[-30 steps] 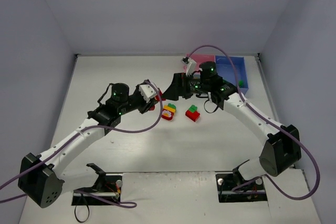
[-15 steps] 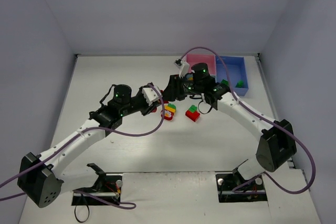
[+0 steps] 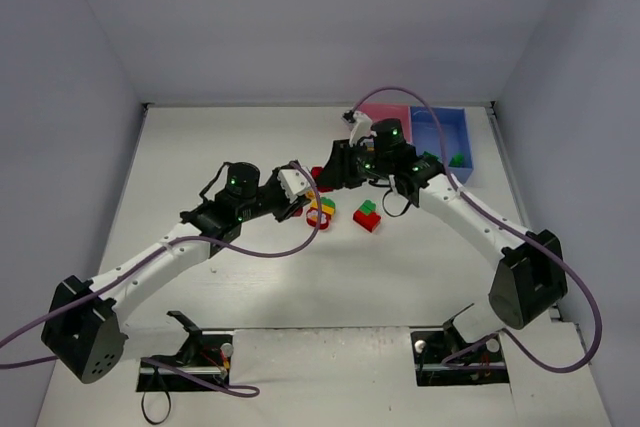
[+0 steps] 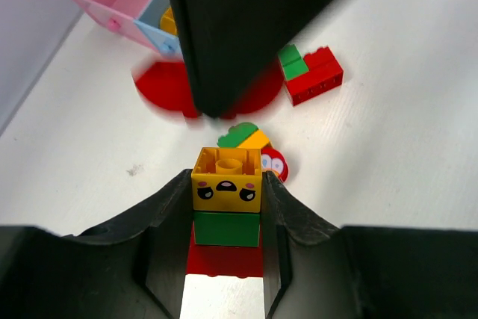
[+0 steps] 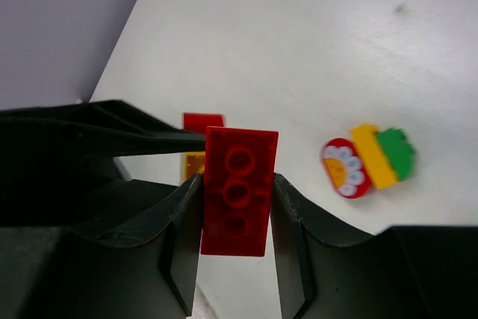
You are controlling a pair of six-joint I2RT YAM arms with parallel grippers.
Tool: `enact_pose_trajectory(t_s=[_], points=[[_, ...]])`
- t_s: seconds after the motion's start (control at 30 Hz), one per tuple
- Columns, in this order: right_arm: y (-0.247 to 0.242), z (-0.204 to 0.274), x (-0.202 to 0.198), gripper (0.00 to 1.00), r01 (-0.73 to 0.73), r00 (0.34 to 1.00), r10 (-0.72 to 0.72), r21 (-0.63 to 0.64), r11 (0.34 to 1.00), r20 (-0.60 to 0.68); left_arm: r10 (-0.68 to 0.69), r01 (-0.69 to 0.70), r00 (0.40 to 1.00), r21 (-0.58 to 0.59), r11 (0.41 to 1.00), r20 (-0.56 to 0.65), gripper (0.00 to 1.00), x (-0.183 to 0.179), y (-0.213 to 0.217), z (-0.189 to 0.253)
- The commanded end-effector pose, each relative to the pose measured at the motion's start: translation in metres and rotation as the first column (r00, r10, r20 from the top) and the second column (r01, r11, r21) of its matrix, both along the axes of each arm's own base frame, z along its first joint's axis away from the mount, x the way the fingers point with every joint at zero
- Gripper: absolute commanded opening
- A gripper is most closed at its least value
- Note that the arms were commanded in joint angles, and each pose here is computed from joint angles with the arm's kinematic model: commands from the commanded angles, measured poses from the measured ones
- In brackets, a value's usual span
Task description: Sort the legos into containers by color
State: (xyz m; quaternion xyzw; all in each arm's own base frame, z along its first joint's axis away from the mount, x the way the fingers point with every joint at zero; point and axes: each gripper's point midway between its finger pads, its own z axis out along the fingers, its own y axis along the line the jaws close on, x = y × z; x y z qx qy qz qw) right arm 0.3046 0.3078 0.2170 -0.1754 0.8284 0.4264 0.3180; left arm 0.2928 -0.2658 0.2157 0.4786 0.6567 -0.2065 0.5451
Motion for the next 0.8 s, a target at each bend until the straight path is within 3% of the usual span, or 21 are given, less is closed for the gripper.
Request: enact_pose_trajectory(t_s=[0.0,0.2,0.4,0.53,0.57,0.77], points=[[-0.046,0.059,0.052,0.00,0.160,0.964,-0.164,0.037,0.986,0.211,-0.008,0.008,1.000,-0.025,1.000,0.017,0.00,0.001,-0.002,0.004],[-0.090,0.059,0.099,0.00,0.303,0.921,-0.294,0.003,0.953,0.257,0.002,-0.001,1.000,-0.039,0.999,0.003,0.00,0.003,-0.002,0.001],[-0.143,0.026,0.184,0.04,0.588,0.782,-0.520,-0.132,0.798,0.342,0.123,-0.127,0.992,-0.143,0.981,-0.039,0.00,0.014,0.004,0.018],[-0.161,-0.010,0.236,0.05,0.686,0.714,-0.599,-0.193,0.701,0.363,0.264,-0.283,0.959,-0.242,0.928,-0.106,0.00,0.028,0.015,0.031],[-0.169,0.000,0.250,0.06,0.726,0.672,-0.627,-0.181,0.663,0.395,0.286,-0.323,0.944,-0.287,0.902,-0.165,0.00,0.027,0.015,0.034],[-0.178,-0.033,0.301,0.08,0.786,0.601,-0.651,-0.199,0.585,0.463,0.380,-0.451,0.892,-0.431,0.782,-0.244,0.00,0.036,0.027,0.068]])
